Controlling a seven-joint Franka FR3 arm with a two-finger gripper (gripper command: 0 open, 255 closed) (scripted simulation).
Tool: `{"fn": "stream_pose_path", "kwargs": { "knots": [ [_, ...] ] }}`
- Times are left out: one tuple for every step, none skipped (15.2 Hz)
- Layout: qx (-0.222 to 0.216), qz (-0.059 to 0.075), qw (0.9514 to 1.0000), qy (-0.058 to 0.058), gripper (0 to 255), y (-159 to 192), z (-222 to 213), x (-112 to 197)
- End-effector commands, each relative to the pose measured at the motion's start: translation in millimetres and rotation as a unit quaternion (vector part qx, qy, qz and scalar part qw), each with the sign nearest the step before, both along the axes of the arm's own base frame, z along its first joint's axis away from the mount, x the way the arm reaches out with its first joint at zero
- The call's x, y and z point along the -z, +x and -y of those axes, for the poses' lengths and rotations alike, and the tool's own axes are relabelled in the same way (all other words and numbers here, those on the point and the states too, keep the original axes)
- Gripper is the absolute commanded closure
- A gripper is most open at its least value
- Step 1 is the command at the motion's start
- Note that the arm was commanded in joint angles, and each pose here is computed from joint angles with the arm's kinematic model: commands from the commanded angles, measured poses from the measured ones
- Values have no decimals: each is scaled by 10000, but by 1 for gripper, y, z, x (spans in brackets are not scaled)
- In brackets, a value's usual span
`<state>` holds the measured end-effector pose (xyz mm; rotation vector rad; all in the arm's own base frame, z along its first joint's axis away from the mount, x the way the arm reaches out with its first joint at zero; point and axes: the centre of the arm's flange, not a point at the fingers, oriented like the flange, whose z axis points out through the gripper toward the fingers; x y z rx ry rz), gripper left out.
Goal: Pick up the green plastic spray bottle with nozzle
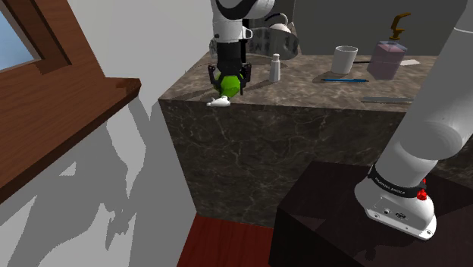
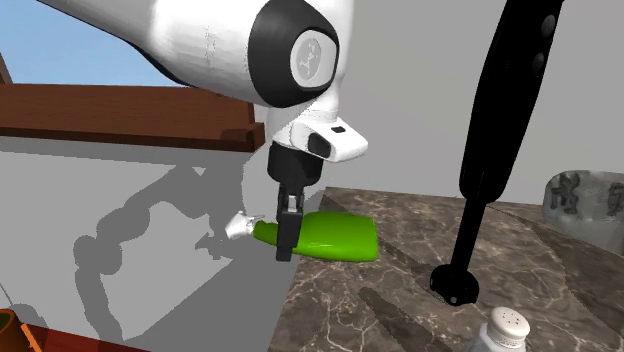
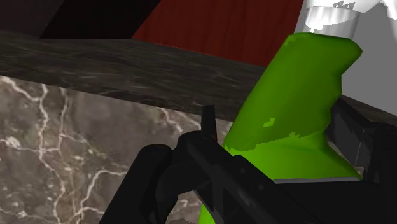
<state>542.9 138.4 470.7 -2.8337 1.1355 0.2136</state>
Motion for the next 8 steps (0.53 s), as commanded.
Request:
{"fn": "stream_pose_path", "kwargs": {
  "knots": [
    [0,-1,10000,0,255,0,0,-11],
    [0,-1,10000,0,255,0,0,-16],
    [0,-1,10000,0,255,0,0,-22],
    [0,-1,10000,0,255,0,0,-27],
    [0,-1,10000,0,255,0,0,-32],
    [0,-1,10000,0,255,0,0,-38],
    [0,-1,10000,0,255,0,0,-38],
    [0,-1,10000,0,255,0,0,-38]
  ]
}}
